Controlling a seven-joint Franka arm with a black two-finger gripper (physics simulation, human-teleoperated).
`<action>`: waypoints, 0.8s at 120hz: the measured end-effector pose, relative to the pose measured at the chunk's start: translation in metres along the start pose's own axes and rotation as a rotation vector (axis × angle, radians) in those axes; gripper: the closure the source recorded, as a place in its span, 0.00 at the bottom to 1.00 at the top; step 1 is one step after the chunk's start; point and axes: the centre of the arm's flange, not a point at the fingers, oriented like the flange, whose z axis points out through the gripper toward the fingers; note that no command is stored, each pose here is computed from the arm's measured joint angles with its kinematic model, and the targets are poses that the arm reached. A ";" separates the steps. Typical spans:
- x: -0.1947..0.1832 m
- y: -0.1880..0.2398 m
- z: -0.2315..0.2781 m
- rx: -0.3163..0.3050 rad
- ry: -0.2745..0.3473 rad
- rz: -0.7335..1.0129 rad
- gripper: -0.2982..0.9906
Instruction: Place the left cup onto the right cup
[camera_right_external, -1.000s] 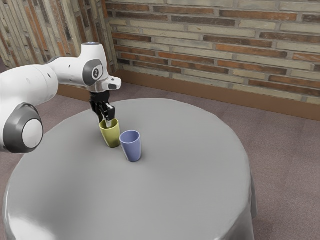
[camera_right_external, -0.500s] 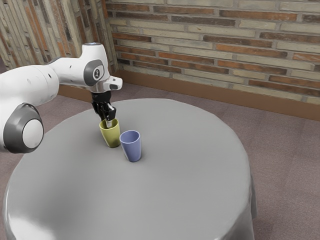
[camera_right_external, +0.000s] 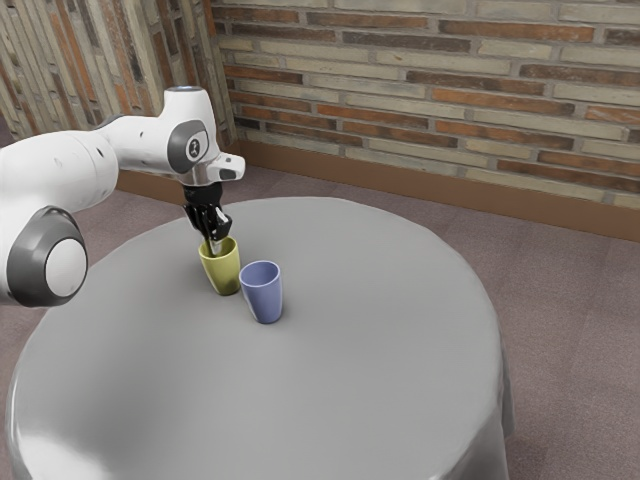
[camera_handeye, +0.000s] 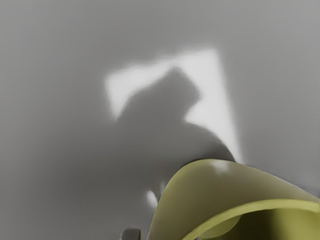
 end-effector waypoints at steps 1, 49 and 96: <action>0.000 0.000 0.000 0.000 0.000 0.000 0.77; 0.000 0.000 0.001 0.002 -0.001 -0.001 0.83; -0.008 0.010 -0.039 0.020 0.032 0.005 0.84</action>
